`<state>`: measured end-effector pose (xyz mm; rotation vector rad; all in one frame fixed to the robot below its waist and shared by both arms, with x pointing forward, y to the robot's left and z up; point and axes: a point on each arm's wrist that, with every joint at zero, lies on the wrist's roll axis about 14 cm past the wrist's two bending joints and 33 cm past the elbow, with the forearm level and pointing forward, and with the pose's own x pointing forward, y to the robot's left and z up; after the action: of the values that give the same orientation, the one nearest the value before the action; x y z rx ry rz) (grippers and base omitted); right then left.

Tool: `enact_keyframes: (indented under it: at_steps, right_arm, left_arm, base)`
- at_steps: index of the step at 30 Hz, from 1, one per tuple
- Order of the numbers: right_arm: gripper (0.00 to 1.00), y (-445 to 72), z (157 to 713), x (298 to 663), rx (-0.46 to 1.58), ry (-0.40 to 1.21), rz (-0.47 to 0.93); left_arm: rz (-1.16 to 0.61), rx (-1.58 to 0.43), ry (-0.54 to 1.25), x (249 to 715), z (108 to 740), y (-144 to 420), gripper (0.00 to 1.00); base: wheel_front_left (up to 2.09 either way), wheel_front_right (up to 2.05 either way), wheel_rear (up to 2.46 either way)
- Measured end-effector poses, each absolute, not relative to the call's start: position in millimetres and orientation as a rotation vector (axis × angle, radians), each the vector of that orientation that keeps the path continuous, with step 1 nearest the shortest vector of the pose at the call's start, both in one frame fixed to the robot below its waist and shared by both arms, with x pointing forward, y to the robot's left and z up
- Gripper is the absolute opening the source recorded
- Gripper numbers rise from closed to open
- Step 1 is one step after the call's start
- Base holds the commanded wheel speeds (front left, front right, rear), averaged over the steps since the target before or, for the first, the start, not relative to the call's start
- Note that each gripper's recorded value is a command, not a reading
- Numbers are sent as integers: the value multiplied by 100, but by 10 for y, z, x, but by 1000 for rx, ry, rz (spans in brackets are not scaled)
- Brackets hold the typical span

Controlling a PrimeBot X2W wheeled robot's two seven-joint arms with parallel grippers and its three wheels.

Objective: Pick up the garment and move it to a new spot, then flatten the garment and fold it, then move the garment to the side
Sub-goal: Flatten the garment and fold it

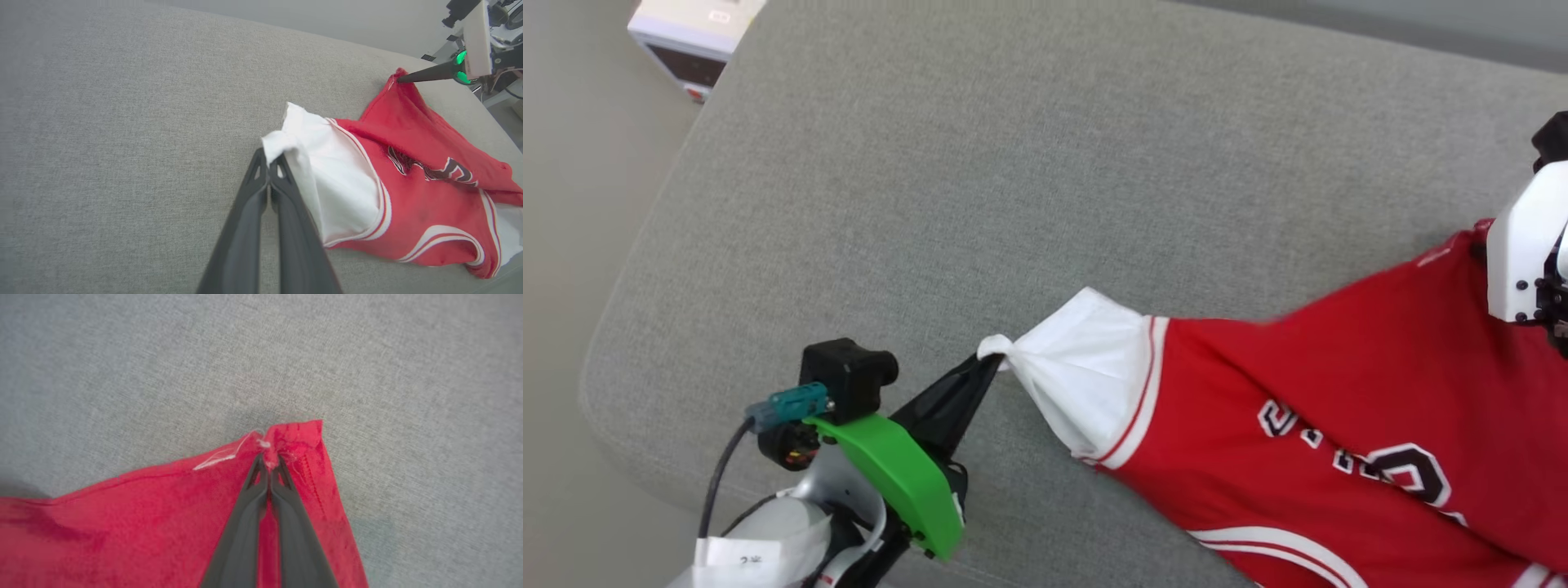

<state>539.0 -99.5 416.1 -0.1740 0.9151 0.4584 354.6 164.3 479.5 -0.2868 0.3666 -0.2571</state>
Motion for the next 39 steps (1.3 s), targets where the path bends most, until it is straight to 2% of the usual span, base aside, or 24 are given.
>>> enact_keyframes:
  at_steps: [12,27,39]
  right_arm:
    - [0,-1270,5278,5417,-97,512,391]
    - [0,-1770,6580,4929,-83,100,301]
    - [0,-2092,7320,4408,-78,-136,217]
  left_arm:
    - [-233,-211,172,3604,5427,1889,0]
    - [-292,-105,-245,3974,6856,1900,0]
    - [-333,-25,-500,3865,7717,1798,0]
  base:
    - [0,0,0]
    - [0,0,0]
    - [0,0,0]
